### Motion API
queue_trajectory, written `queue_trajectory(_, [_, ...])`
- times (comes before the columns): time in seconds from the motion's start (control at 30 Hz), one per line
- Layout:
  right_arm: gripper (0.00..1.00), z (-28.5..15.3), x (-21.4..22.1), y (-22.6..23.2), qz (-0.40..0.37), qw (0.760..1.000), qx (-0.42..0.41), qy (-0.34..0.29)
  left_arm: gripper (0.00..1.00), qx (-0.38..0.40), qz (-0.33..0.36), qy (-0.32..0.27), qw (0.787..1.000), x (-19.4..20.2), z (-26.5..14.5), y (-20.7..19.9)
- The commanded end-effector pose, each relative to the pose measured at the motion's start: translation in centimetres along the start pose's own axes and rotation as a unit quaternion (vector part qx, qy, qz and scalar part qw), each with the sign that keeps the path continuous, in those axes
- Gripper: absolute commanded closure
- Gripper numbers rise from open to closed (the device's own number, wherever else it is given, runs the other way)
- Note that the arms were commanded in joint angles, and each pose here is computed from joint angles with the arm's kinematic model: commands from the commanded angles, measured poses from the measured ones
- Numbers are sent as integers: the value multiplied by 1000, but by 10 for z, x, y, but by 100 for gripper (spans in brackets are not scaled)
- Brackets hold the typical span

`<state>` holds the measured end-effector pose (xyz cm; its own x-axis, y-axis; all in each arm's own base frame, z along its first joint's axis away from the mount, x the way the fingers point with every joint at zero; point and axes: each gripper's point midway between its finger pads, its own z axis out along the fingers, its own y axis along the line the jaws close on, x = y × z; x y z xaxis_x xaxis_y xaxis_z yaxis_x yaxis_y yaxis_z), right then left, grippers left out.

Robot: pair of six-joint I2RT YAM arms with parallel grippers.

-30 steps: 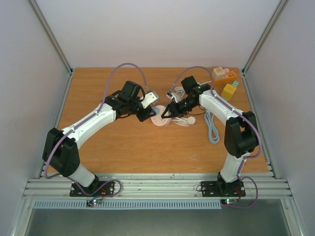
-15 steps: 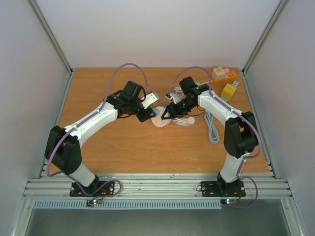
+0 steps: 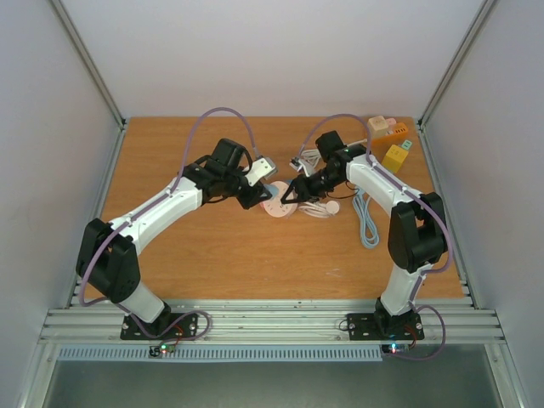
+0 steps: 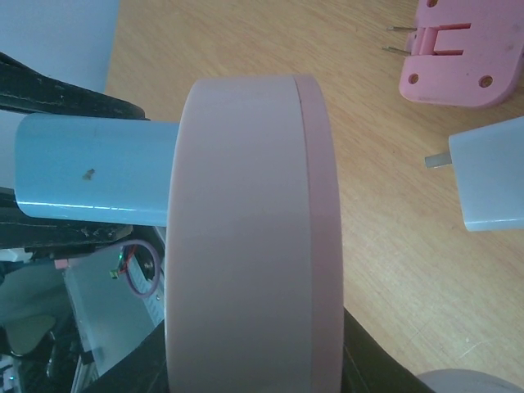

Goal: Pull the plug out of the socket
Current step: Remove the plug from the socket.

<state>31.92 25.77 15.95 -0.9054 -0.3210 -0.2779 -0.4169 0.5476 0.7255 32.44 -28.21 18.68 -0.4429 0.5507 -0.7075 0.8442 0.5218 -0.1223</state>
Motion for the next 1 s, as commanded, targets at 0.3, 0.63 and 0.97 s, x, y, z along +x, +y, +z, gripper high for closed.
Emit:
queue_trajectory(0.3, [99,1,-5,-17,-47,994,102,-4,100,9,-19,-14,1000,-8,-8,-5])
queue_trajectory(0.63, [99,-13,-11,-2,-25,999,37,-21,99,10,-18,-24,1000,-10,-13,-8])
queue_trajectory(0.97, [99,-18,-13,-15,-7,998,51,-32,100,4,-20,-29,999,-12,-13,-6])
